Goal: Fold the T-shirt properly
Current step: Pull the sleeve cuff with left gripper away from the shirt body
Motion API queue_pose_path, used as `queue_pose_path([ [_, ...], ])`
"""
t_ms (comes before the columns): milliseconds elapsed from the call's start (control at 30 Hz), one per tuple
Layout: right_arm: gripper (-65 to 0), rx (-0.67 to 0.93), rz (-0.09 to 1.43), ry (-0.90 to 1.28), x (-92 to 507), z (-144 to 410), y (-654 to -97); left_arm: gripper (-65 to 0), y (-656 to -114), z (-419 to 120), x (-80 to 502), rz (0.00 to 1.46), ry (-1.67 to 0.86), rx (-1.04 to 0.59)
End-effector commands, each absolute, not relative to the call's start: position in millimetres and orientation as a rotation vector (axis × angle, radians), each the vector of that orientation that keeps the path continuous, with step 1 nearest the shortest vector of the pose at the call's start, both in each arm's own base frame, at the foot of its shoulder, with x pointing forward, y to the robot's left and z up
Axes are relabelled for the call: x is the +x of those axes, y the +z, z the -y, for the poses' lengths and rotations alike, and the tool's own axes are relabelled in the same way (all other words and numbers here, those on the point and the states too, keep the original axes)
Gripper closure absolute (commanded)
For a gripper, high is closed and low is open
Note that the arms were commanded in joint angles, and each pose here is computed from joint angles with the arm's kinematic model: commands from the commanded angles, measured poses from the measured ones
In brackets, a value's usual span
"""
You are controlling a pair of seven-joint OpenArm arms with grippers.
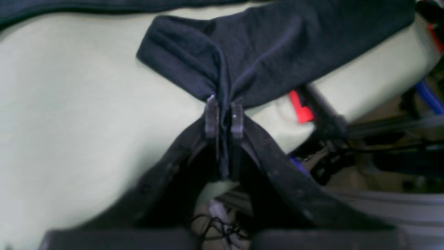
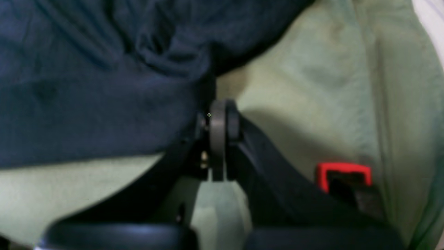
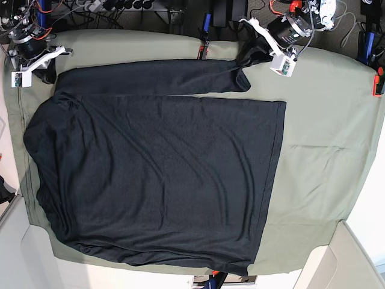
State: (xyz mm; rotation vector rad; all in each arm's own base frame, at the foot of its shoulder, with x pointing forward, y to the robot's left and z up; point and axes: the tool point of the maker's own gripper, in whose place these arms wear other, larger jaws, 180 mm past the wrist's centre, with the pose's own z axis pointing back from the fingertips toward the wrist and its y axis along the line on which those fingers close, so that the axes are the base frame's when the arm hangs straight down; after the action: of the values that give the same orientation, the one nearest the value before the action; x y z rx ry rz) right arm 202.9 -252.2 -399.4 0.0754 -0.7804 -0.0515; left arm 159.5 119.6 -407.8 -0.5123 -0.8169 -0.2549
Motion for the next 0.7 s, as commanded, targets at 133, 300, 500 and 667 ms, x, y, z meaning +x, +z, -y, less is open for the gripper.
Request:
queue_pose_path([
  [133, 0.0, 0.040, 0.853, -0.016, 213, 262, -354, 0.0, -367, -145, 160, 0.914, -0.224, -0.481],
  [300, 0.0, 0.048, 0.930, -0.022, 218, 262, -325, 0.0, -338, -160, 162, 0.971, -0.257, -0.430],
  [500, -0.4, 0.131, 0.878, 0.074, 210, 240, -343, 0.0, -336, -164, 163, 0.962, -0.293, -0.417],
  [667, -43.9, 0.160, 0.863, 0.095, 210, 224, -359, 0.0, -336, -164, 163, 0.961, -0.294, -0.417],
])
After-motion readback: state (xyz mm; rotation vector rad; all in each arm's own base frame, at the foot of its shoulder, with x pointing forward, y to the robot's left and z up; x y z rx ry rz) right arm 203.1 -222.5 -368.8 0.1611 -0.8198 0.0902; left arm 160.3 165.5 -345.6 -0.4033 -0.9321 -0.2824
